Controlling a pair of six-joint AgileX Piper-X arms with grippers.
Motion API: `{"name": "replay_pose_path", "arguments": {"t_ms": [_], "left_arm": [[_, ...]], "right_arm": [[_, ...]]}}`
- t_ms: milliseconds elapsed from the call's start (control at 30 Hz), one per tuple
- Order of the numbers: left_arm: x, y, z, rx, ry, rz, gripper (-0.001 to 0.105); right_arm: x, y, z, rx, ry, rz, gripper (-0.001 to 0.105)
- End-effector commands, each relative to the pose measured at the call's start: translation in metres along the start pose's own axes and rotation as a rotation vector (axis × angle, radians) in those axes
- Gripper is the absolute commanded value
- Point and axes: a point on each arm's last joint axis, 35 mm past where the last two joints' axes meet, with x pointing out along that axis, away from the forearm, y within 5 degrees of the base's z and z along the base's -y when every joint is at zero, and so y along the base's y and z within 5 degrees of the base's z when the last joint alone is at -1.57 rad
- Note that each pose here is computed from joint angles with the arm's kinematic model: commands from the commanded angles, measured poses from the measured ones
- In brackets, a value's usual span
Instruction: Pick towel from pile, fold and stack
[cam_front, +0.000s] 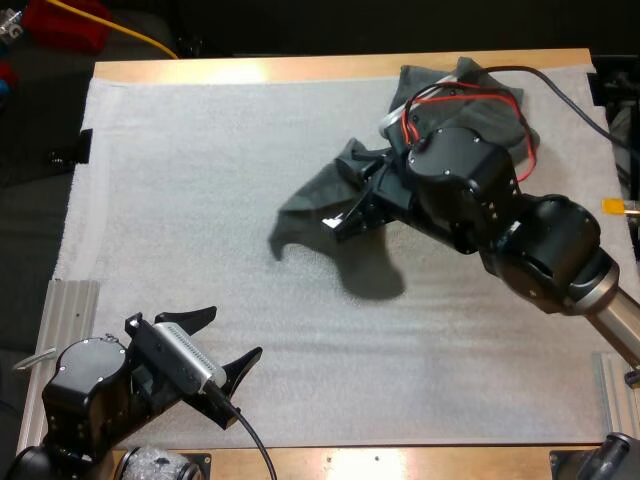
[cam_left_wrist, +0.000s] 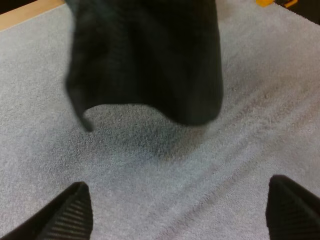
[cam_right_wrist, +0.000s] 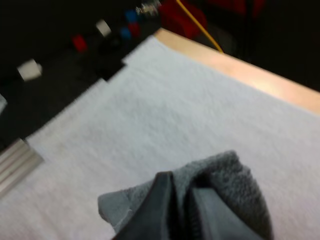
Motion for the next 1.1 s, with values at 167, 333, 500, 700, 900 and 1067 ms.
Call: {"name": "replay_pose_path", "arguments": {"t_ms": [167,333,500,700,900,1067], "left_arm": [[-0.002,-0.002,0.003,0.013,-0.021,-0.008,0.069],[-0.002,-0.002,0.003,0.013,-0.021,-0.008,0.069],[-0.002,-0.002,0.003,0.013,-0.021,-0.008,0.069],[-0.002,-0.002,0.003,0.013,-0.021,-0.008,0.069],[-0.002,-0.002,0.003,0.013,-0.021,-0.008,0.069],[-0.002,-0.002,0.003,0.013,-0.021,-0.008,0.069]], "right_arm": [[-0.003,0.001,0.006,0.060,-0.037,0.050,0.002],[0.017,0.007,-0.017,0.052,0.135,0.111,0.002],[0.046,0.015,-0.054,0.033,0.319,0.138,0.002],[0.056,0.018,-0.099,-0.051,0.528,0.077,0.002],[0.066,0.015,-0.158,-0.115,0.743,-0.030,0.002],[0.068,-0.008,-0.203,-0.065,0.886,-0.098,0.002]]}}
